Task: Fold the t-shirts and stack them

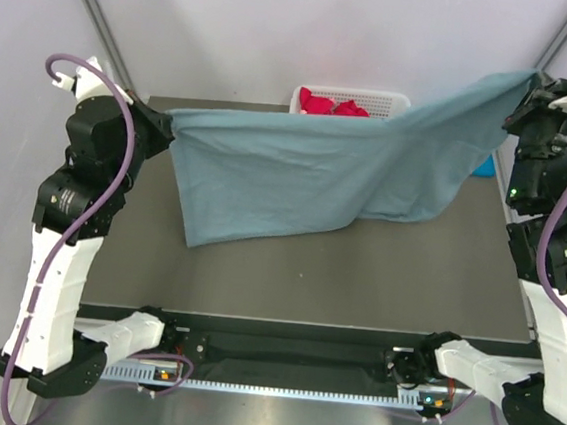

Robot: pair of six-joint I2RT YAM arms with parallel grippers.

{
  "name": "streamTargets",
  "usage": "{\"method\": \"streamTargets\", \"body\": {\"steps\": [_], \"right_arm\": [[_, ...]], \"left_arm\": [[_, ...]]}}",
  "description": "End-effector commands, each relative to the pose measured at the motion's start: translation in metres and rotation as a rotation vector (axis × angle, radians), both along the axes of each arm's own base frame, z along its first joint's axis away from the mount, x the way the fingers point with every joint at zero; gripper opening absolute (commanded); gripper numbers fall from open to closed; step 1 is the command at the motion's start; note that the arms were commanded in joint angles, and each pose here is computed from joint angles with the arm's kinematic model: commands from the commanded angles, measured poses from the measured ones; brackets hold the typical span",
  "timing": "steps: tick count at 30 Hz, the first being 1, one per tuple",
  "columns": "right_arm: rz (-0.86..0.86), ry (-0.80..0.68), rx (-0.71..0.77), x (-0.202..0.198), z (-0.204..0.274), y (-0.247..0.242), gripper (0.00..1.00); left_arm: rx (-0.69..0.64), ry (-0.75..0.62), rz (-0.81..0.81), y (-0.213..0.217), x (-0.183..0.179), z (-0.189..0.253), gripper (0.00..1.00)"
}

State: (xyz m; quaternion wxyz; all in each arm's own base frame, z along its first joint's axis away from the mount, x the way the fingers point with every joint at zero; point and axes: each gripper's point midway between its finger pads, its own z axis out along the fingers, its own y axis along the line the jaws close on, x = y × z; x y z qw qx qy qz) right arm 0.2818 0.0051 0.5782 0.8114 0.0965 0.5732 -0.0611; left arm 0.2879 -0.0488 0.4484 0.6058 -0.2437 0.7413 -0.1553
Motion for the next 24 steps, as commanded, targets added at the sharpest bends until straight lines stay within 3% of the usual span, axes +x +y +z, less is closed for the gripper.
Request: {"method": "streamTargets", "body": {"steps": [1,7,15,20,24], "right_arm": [[-0.022,-0.262,0.015,-0.038,0.074,-0.017,0.0],[0.025,-0.381,0.003,-0.066,0.112,-0.017,0.0],[0.105,-0.515,0.022,-0.123,0.152,-0.024,0.0],[0.093,-0.549,0.001,-0.126,0.164,-0.024,0.0],[0.075,-0.566,-0.029,-0.102,0.175,-0.015,0.0]], "left_arm": [[0.03,-0.199,0.019,0.008,0.001,0.06,0.0],[0.037,-0.361,0.032,0.017,-0.018,0.117,0.0],[-0.078,-0.61,0.024,0.024,-0.059,0.194,0.0],[-0.113,-0.7,0.05,0.028,-0.06,0.216,0.0],[-0.098,-0.737,0.088,0.03,-0.043,0.226,0.0]]}}
